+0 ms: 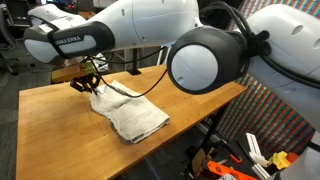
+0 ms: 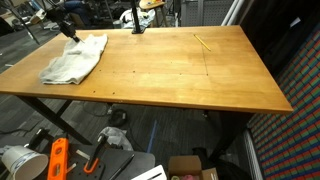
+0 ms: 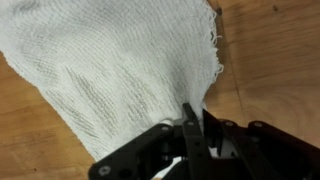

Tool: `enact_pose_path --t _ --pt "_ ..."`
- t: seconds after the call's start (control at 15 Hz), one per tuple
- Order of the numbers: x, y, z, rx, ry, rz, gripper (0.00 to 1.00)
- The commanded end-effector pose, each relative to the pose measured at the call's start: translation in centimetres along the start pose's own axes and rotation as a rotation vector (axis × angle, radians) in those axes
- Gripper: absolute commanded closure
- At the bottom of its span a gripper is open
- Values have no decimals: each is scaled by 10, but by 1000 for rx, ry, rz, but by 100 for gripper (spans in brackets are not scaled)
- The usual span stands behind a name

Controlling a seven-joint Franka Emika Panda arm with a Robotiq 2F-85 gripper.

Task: Fold the cloth in half

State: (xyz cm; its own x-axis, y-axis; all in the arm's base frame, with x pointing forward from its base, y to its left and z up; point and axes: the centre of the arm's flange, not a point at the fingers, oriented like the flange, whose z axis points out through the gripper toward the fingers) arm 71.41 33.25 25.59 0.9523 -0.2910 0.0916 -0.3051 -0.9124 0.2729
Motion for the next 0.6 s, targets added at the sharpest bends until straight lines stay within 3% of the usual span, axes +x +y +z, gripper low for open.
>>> enact_pose_path --t 0.0,0.53 --pt "25 7 -25 27 0 47 98" --pt "49 7 -34 78 -2 151 98"
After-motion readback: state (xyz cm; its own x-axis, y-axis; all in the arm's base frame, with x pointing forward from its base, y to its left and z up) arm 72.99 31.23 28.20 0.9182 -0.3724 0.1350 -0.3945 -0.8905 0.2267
